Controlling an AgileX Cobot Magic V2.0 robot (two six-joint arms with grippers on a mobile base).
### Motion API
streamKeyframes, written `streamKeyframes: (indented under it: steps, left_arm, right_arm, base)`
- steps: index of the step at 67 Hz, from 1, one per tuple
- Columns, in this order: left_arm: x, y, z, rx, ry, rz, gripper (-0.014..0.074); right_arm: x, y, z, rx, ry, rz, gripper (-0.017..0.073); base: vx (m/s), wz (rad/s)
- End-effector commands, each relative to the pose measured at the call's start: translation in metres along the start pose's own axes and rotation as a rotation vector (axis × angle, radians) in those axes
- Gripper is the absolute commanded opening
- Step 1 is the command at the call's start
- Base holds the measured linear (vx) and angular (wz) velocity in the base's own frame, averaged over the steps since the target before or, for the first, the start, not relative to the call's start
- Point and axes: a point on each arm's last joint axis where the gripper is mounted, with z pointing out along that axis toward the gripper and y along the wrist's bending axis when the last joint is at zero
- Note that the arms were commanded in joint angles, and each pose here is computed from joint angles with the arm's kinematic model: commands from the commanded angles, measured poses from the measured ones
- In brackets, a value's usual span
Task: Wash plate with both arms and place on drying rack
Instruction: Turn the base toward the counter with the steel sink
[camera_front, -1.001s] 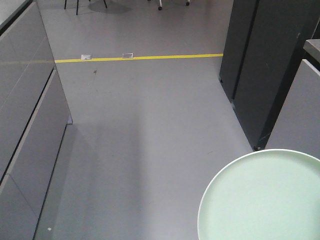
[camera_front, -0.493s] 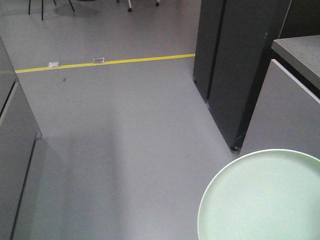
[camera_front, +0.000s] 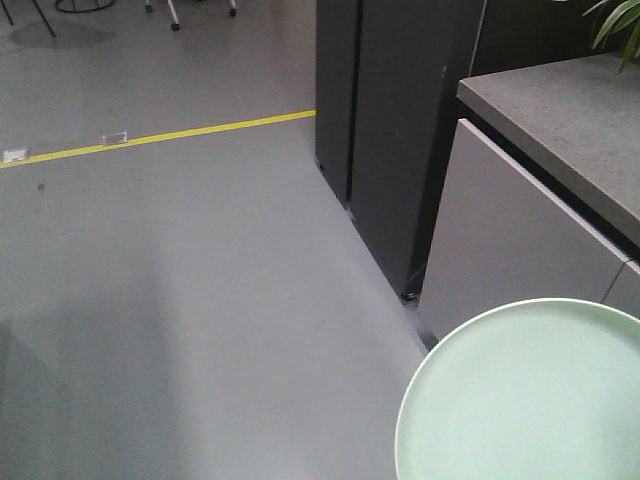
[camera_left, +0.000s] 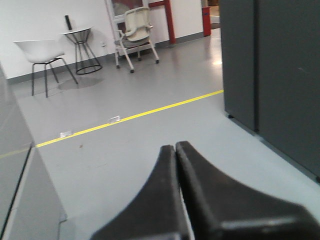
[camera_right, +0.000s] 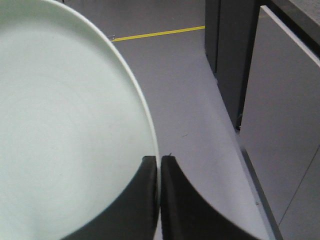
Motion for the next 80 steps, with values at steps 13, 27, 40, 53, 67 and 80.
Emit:
streamKeyframes:
  steps: [13,27,40,53,67,80]
  left_arm:
    - [-0.0142,-0.0006,-0.003,0.01,-0.107,-0.009,-0.0007]
    - [-0.0142,-0.0006,-0.003,0.01,-0.107,-0.009,-0.0007]
    - [-0.0142,-0.0006,-0.003,0.01,-0.107,-0.009,-0.0007]
    - [-0.0142,-0.0006,-0.003,0.01,-0.107,-0.009,-0.0007]
    - [-0.0142,-0.0006,-0.003,0.01,-0.107,-0.009,-0.0007]
    - [-0.0142,-0.0006,-0.003,0.01,-0.107,-0.009,-0.0007]
  right_arm:
    - [-0.0127,0.0006,-0.0032,0.006,-0.085,0.006,-0.0001]
    - [-0.0127,0.0006,-0.0032,0.006,-0.085,0.006,-0.0001]
    - [-0.0127,0.0006,-0.0032,0.006,-0.085,0.006,-0.0001]
    - [-0.0127,0.0006,-0.0032,0.006,-0.085,0.006,-0.0001]
    - [-0.0127,0.0006,-0.0032,0.006,-0.085,0.006,-0.0001]
    - [-0.0127,0.0006,-0.0032,0.006,-0.085,0.006,-0.0001]
  base:
    - [0.13,-0.32]
    - [0.12,-0.34]
    - [0.1,-0.35]
    - [0.09,-0.34]
    - [0.08,-0.32]
    - [0.07,-0.27]
